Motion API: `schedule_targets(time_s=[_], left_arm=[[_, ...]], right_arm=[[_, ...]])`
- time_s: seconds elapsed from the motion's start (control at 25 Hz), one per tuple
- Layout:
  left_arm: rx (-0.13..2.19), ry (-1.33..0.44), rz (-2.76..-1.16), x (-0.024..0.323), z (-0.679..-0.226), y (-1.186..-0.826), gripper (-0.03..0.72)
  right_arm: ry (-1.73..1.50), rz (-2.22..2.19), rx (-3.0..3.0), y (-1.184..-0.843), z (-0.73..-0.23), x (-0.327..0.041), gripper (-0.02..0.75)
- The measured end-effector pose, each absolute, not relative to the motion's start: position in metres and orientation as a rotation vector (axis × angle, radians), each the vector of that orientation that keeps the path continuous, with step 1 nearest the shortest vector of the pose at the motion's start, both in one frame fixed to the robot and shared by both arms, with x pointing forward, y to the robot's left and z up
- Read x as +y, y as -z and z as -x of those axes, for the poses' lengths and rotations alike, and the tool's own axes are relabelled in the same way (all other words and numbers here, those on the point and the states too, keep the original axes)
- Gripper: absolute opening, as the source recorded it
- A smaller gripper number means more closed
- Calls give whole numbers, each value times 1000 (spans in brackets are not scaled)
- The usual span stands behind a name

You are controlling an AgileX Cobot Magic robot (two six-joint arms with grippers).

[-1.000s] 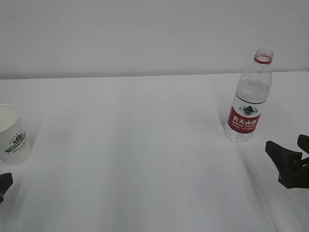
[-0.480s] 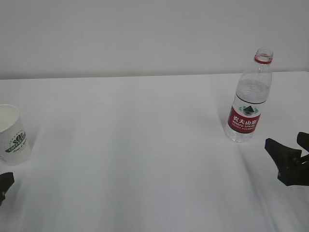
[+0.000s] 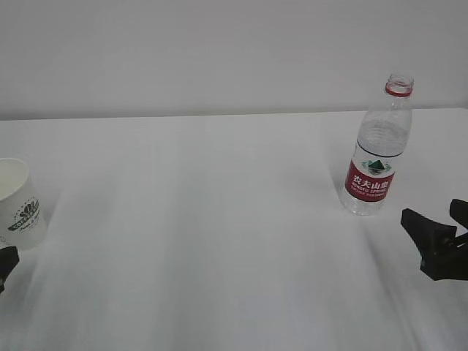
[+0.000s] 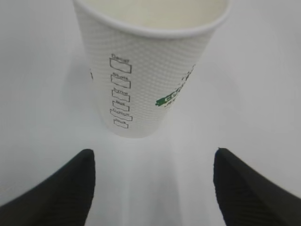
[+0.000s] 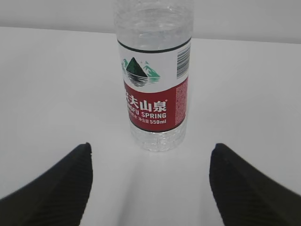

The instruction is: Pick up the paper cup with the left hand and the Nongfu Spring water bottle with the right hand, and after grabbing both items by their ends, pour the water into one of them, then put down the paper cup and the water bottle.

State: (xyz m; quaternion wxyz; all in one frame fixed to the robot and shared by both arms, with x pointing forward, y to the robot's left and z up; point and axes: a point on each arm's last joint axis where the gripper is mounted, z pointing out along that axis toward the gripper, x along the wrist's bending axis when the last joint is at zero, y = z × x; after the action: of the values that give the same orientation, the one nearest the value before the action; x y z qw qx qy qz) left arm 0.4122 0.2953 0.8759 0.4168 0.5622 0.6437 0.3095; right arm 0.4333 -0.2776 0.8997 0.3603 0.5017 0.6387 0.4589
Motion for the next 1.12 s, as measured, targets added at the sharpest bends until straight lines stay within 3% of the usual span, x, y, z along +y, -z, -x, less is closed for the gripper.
schedule_targets(time_s=[0.44, 0.68, 1.12], left_arm=[[1616, -777, -1411, 295, -412, -876, 570], [1616, -777, -1411, 295, -412, -876, 570], [1616, -777, -1411, 295, -412, -876, 570]], right_arm=[[-1208, -1250, 1613, -907, -448, -277, 589], [-1219, -1303, 1619, -901, -449, -277, 665], [-1233, -1348, 1668, -884, -466, -274, 674]])
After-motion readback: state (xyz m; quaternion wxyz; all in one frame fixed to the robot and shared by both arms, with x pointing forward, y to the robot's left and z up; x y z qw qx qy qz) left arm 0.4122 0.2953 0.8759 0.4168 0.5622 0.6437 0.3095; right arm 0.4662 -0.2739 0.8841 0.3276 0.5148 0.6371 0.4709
